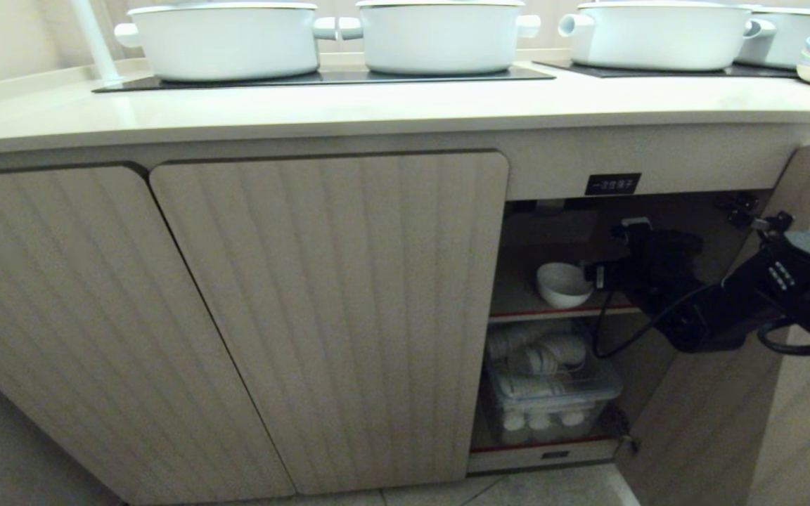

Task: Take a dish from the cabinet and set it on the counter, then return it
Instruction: Take the bowl from the cabinet

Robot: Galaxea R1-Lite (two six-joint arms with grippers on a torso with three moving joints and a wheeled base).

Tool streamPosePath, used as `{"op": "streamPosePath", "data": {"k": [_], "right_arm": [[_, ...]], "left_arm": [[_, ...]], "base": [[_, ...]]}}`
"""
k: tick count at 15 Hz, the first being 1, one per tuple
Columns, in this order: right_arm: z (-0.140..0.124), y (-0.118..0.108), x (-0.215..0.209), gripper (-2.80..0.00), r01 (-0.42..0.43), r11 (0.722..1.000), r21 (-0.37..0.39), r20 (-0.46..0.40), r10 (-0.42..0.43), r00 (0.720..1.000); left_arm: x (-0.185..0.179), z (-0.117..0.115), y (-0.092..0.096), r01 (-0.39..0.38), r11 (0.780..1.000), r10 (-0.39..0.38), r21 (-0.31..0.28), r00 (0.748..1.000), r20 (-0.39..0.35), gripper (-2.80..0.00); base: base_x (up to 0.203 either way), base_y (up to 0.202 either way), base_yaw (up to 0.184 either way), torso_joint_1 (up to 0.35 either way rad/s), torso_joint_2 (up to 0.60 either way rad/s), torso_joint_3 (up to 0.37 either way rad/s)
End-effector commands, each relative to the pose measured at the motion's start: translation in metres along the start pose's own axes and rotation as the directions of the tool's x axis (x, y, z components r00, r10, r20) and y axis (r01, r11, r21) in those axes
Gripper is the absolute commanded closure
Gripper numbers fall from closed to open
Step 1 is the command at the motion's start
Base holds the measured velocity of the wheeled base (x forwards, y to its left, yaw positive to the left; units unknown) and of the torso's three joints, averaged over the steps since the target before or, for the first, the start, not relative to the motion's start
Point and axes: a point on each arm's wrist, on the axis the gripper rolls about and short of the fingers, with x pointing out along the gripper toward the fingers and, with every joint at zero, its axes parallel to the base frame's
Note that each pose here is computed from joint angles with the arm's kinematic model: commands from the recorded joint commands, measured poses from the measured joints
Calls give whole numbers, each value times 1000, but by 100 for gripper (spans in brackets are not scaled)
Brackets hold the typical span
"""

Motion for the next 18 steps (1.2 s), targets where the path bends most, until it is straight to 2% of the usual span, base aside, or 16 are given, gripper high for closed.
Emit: {"op": "streamPosePath", "data": {"k": [1,5,11,18], "right_arm": [[1,0,1,-280,-2,1000,1,6,2,1000],[7,1,6,-280,-5,1000,0,3,5,1000],[4,1,8,-280,-12,1000,29,-62,13,998],[7,6,14,-280,-20,999,32,-71,22,997]], "left_arm": [[0,0,0,0,1000,0,0,1000,0,0],[0,0,0,0,1000,0,0,1000,0,0],[0,0,0,-2,1000,2,0,1000,0,0],[0,0,0,0,1000,0,0,1000,0,0]], "base": [[0,0,0,0,0,0],[0,0,0,0,0,0],[0,0,0,0,0,0],[0,0,0,0,0,0]]}}
